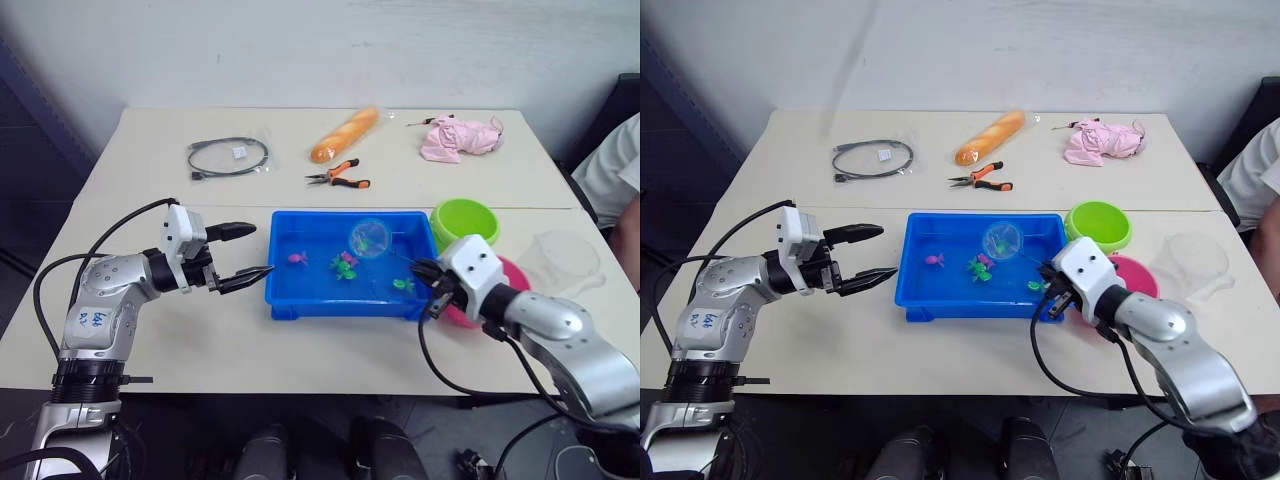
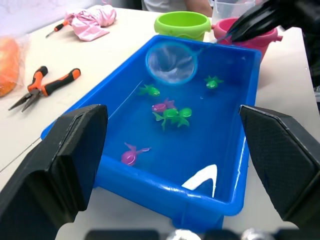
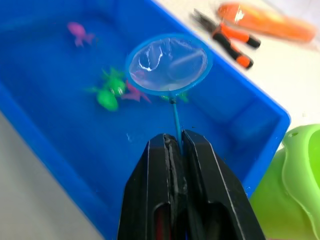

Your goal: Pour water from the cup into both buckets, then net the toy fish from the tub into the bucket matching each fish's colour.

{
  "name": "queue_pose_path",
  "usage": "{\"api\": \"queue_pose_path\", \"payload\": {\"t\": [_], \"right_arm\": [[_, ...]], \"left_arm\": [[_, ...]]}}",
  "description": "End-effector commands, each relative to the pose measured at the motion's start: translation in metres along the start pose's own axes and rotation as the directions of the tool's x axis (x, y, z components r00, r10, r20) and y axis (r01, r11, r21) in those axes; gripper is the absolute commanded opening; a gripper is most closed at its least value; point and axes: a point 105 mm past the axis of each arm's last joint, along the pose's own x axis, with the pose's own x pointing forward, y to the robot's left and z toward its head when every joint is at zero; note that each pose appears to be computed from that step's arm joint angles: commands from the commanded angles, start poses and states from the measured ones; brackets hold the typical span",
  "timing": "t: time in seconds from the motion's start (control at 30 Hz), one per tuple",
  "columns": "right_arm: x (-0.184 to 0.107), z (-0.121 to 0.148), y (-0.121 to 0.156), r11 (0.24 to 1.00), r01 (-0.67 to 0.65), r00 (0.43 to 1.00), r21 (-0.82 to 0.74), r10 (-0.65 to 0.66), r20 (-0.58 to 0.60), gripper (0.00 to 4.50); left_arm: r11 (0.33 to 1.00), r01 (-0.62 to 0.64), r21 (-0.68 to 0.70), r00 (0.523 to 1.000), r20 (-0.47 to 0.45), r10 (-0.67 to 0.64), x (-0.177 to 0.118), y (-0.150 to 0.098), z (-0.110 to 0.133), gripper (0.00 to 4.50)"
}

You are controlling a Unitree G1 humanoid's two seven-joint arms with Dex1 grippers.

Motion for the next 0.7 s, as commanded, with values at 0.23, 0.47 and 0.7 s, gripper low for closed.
{"api": "queue_pose_path", "payload": {"t": [0.23,0.47,0.7], "right_arm": [[0.016,0.007,-0.01,0.984,0.075,0.997,-0.163,-0.075,0.007,0.0],[0.021,0.001,-0.007,0.959,0.027,0.998,-0.282,-0.04,-0.04,0.0],[0.028,0.009,-0.003,0.966,0.004,1.0,-0.257,-0.009,-0.019,0.0]], "left_arm": [[0.999,-0.026,0.047,0.999,0.025,0.025,-0.001,-0.001,0.011,4.48],[0.998,-0.033,0.046,0.999,0.031,0.032,0.001,-0.004,0.012,4.48],[0.998,-0.037,0.042,0.999,0.038,0.036,0.003,-0.006,0.014,4.48]]}}
